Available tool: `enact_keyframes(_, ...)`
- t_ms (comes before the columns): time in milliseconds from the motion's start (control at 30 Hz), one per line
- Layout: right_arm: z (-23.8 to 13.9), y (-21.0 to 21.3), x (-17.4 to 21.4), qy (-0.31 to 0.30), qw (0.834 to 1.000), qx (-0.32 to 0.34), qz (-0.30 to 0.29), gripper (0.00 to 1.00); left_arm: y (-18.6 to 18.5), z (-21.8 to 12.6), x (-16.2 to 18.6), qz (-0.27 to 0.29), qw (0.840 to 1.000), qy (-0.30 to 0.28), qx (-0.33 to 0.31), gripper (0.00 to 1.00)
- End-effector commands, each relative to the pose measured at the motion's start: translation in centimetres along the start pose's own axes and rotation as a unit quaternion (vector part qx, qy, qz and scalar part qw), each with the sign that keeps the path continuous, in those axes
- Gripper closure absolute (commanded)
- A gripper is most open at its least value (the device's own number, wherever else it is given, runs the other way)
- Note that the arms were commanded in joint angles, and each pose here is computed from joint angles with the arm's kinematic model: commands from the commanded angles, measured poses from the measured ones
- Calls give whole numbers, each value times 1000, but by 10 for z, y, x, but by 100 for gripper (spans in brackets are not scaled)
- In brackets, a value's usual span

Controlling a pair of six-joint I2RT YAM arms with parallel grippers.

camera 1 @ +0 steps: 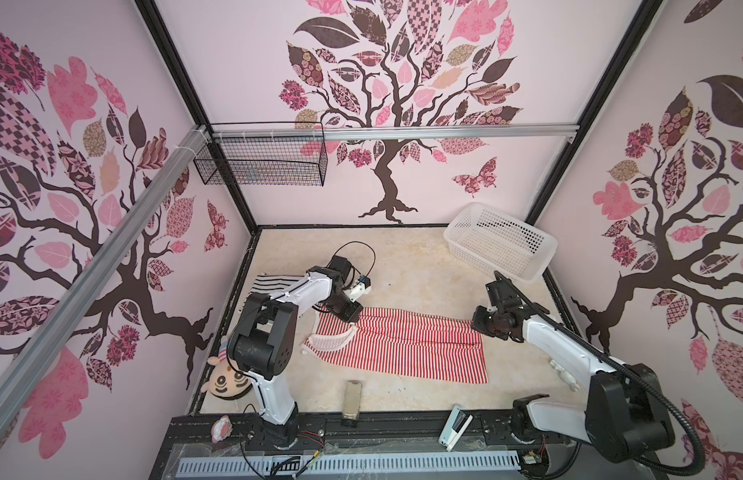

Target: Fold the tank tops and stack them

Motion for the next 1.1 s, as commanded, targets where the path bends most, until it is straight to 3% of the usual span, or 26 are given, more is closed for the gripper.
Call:
enact_keyframes(0, -2, -5, 7, 1, 1000, 9, 7, 98, -6, -3, 6, 7, 1000, -6, 3, 100)
enact_keyframes(167, 1, -15, 13, -1, 999, 28, 15, 98, -18, -1, 13, 9, 1000, -2, 20, 100)
enact_keyframes(267, 1, -21, 13, -7, 999, 41, 20, 96, -22, -1, 17, 11, 1000, 1, 26, 86)
enact_keyframes(333, 1, -21, 15, -4, 999, 42, 23, 86, -23, -2, 19, 11, 1000, 6, 24, 76)
enact_keyframes(433, -1, -17, 14, 1, 999, 35, 26, 69, -21, -10, 18, 16, 1000, 4, 4, 71)
enact_keyframes(533, -12, -8, 9, -10, 999, 19, 29, 62, -19, -29, 12, 25, 999, -10, -24, 69)
enact_keyframes(767, -15, 29, 19, 1, 1000, -25, 13, 67, -24, -47, -20, 22, 998, -65, -11, 65)
enact_keyframes(900, 3, 33, 25, 16, 1000, -19, 15, 78, -29, -23, -38, 49, 998, -35, -11, 65)
enact_keyframes(1067, 21, 19, 34, 28, 999, 7, 17, 84, -37, 7, -40, 75, 997, 3, -11, 66)
Point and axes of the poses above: each gripper's point midway between its finger pads, its own z axis out along the fingers, its own y axis along the line the jaws close on, x = y × z, the point moved 3 cm from there along -z, back along the fingers, and after that the axes turned 11 degrees about z, right-handed, at the moved point
